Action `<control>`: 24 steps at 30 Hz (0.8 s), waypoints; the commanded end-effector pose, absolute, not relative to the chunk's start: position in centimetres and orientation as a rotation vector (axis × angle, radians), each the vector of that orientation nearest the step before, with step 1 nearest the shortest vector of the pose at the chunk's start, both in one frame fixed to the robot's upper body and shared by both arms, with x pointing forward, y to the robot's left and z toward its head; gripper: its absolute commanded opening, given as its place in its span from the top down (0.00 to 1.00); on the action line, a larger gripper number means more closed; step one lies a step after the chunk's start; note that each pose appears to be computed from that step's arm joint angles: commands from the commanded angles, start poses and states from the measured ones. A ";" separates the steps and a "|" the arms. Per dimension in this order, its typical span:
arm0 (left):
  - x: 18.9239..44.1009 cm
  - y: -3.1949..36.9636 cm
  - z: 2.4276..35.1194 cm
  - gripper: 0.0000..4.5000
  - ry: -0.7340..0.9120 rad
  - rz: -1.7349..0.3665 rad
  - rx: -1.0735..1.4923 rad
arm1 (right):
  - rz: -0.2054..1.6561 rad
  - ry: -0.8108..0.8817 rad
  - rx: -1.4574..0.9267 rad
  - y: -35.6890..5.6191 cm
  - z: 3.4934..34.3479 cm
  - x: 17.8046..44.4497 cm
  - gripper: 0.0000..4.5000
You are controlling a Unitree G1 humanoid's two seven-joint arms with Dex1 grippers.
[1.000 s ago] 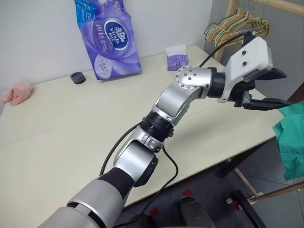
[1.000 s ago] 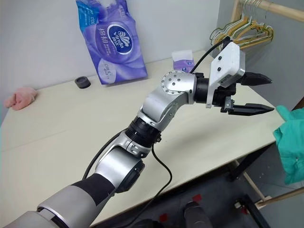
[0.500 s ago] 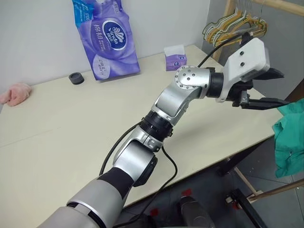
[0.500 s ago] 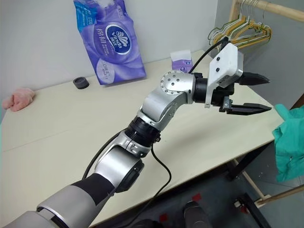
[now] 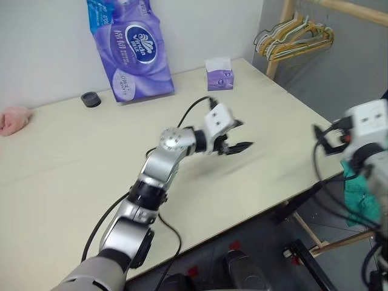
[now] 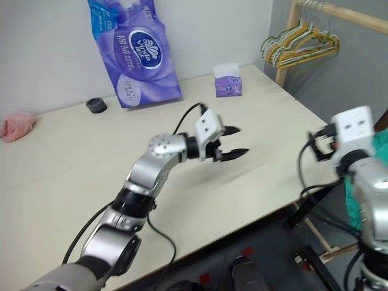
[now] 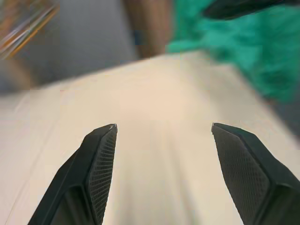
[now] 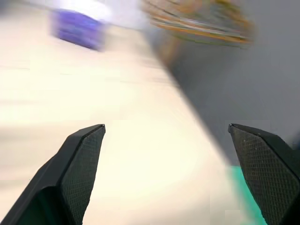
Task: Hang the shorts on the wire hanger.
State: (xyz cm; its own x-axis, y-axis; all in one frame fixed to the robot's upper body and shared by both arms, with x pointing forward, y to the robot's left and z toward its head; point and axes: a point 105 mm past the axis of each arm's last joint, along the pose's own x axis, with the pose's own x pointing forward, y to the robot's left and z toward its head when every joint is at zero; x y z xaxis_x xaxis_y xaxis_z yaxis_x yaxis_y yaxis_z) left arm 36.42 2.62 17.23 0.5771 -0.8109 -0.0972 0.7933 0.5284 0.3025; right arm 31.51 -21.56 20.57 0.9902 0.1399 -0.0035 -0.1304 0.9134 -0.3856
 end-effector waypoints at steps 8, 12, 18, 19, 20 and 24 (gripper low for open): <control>35.2 19.4 12.3 0.24 0.016 0.155 0.237 | 0.401 -0.141 -0.282 -12.9 14.4 32.5 0.00; 34.3 20.1 11.0 0.24 0.019 0.168 0.188 | 0.365 -0.106 -0.180 -12.9 12.1 33.8 0.00; 34.8 20.4 10.4 0.24 0.028 0.163 0.165 | 0.325 -0.102 -0.129 -13.5 11.2 35.2 0.00; 34.9 20.4 10.4 0.24 0.026 0.160 0.159 | 0.321 -0.101 -0.123 -13.6 11.1 35.4 0.00; 35.0 20.3 10.4 0.24 0.026 0.150 0.152 | 0.324 -0.102 -0.128 -13.6 11.0 35.5 0.00; 35.4 19.4 10.7 0.24 0.017 0.087 0.129 | 0.338 -0.111 -0.133 -13.4 11.0 35.5 0.00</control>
State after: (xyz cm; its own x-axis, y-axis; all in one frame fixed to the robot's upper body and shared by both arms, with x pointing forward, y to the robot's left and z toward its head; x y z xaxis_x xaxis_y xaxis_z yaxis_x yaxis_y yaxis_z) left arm 34.92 20.01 8.81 0.9896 0.1220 -0.0766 -0.1107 0.9842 0.1381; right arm 35.31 -13.53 9.29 0.9438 0.3299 0.0183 -0.3246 0.9362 -0.1344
